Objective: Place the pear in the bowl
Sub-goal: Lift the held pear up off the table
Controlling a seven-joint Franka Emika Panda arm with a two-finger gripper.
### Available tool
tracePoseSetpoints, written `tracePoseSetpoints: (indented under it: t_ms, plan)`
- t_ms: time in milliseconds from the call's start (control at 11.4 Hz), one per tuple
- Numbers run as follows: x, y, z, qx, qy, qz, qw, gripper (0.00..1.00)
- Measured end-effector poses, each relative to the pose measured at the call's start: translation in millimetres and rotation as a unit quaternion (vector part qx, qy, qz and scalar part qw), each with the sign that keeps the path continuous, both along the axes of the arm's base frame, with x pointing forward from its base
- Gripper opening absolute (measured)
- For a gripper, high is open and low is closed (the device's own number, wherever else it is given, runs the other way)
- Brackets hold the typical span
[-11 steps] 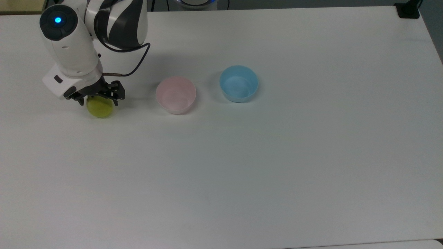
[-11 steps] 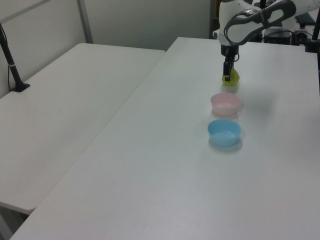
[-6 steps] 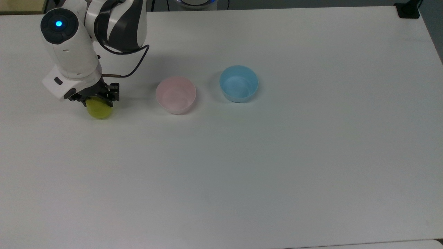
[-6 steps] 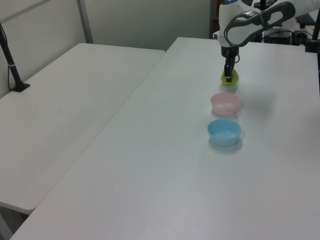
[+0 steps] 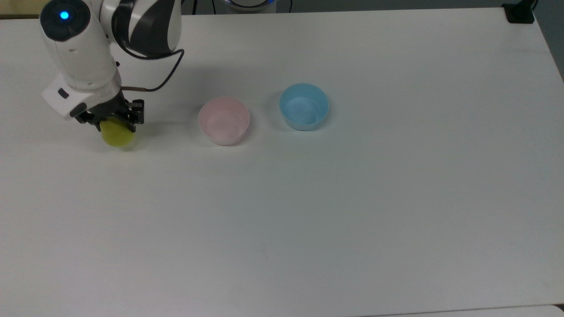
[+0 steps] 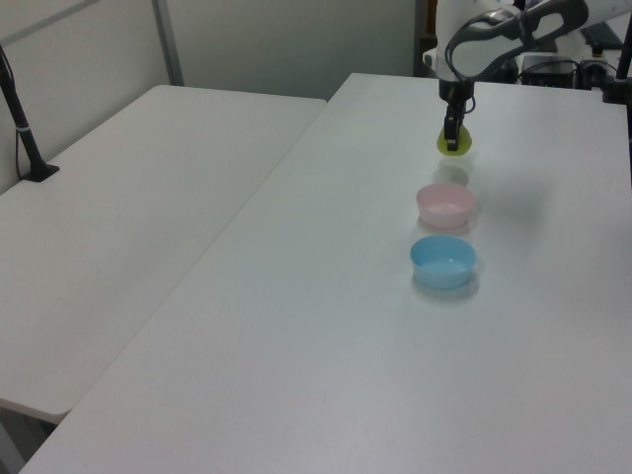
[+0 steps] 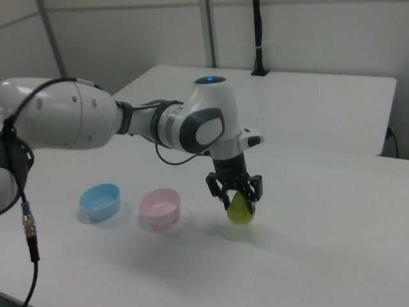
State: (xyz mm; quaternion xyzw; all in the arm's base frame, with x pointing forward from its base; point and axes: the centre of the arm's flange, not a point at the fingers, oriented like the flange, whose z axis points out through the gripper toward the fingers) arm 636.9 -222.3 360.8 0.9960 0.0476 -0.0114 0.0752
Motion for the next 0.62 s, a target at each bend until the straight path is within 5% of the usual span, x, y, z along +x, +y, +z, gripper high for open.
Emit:
tracePoseSetpoints:
  t_ms: [352,615]
  plan:
    - [-23,4,73,0.002,0.009,-0.004,0.9999,0.69]
    - [-27,50,111,0.007,0.013,0.005,0.9999,0.69]
